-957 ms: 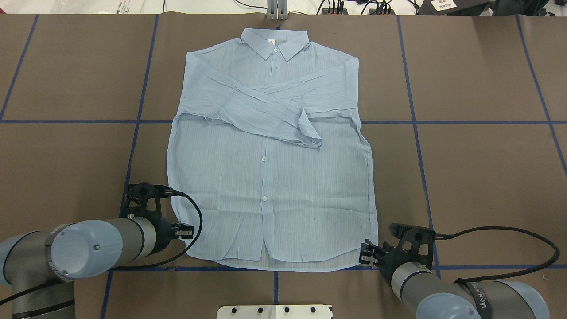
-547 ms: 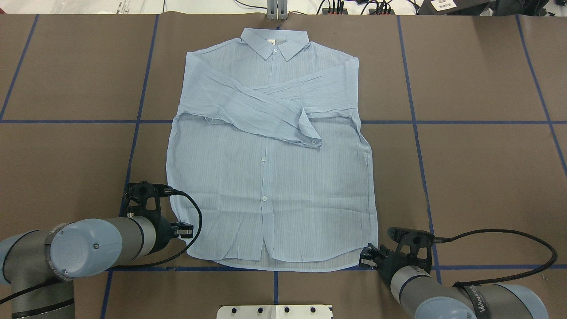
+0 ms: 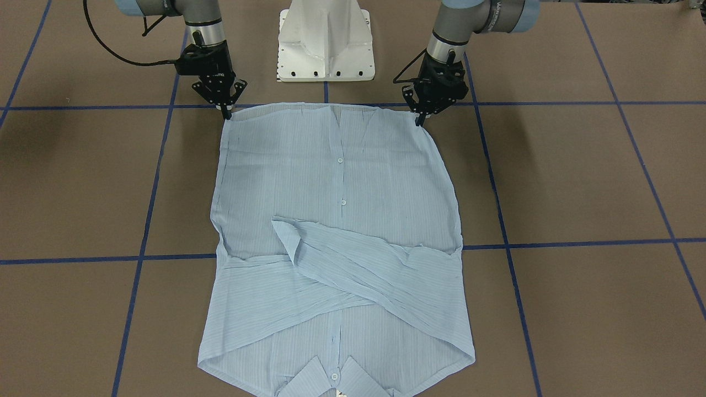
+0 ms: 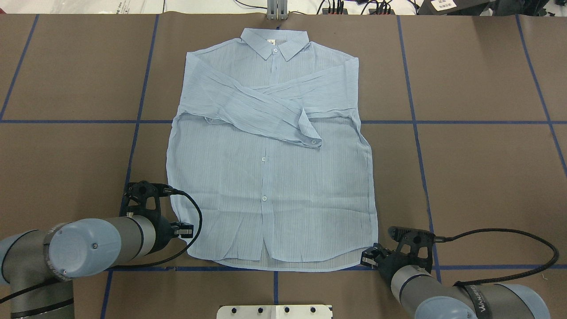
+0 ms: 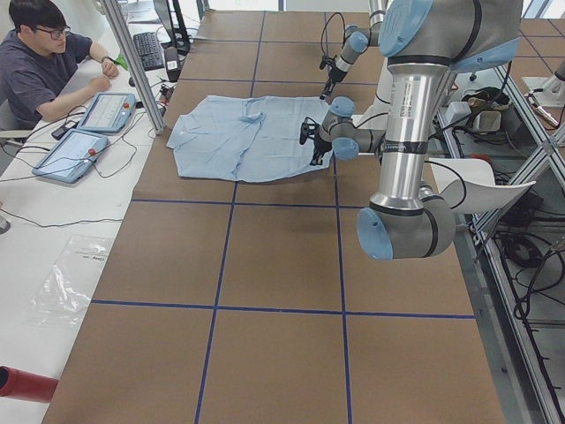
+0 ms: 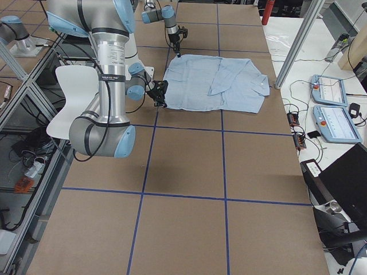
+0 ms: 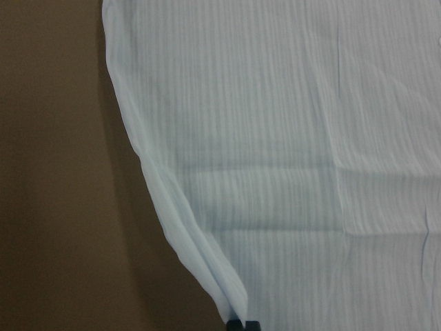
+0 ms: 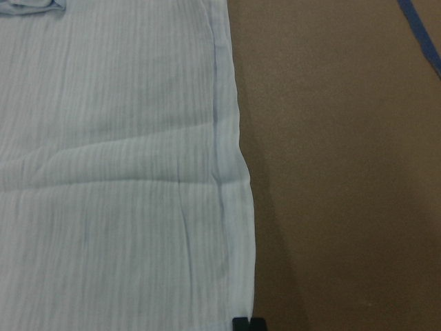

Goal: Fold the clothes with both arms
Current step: 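Lift the hem with both grippers and fold it toward the collar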

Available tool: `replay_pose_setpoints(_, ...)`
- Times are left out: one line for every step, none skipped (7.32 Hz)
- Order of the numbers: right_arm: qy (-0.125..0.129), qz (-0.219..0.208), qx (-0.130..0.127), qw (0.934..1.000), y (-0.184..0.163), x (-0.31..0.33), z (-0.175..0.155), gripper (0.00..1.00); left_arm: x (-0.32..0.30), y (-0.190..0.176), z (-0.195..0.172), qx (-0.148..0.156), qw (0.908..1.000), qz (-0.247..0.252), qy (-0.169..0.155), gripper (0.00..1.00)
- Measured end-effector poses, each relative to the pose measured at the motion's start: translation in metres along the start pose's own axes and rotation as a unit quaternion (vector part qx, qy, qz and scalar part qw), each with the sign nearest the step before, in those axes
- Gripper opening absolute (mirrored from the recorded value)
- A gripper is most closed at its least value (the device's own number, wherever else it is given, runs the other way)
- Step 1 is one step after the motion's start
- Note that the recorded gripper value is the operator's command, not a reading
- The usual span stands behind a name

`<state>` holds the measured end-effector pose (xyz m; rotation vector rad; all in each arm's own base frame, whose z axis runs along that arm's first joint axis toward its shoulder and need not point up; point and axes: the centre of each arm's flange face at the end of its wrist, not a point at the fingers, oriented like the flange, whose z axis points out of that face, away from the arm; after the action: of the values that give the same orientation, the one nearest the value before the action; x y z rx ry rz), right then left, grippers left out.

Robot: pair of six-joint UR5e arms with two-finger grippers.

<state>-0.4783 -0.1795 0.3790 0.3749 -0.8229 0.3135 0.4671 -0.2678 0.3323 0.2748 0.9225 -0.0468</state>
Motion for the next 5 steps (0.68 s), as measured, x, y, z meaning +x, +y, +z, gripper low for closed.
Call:
replay_pose_setpoints(0.000,0.001,-0.004,1.0000,-0.008,-0.005,-0.017,0.00,0.003,-0.002,-0.008,0.001,1.0000,0.005,0.007,0.00)
replay_pose_setpoints(0.007,0.001,-0.017,0.9998,-0.022,-0.012,-0.047,0.00,0.006,-0.006,-0.025,0.005,0.9996,0.019,0.019,0.00)
replay_pose_setpoints(0.017,0.001,-0.040,0.9990,-0.039,-0.017,-0.089,0.00,0.007,-0.008,-0.050,0.007,0.9990,0.034,0.029,0.00)
replay_pose_setpoints(0.024,0.001,-0.068,0.9974,-0.054,-0.021,-0.133,0.00,0.010,-0.009,-0.081,-0.003,0.9984,0.042,0.037,0.00)
replay_pose_setpoints(0.030,0.001,-0.101,0.9944,-0.066,-0.026,-0.177,0.00,0.014,-0.010,-0.124,-0.023,0.9978,0.045,0.043,0.00)
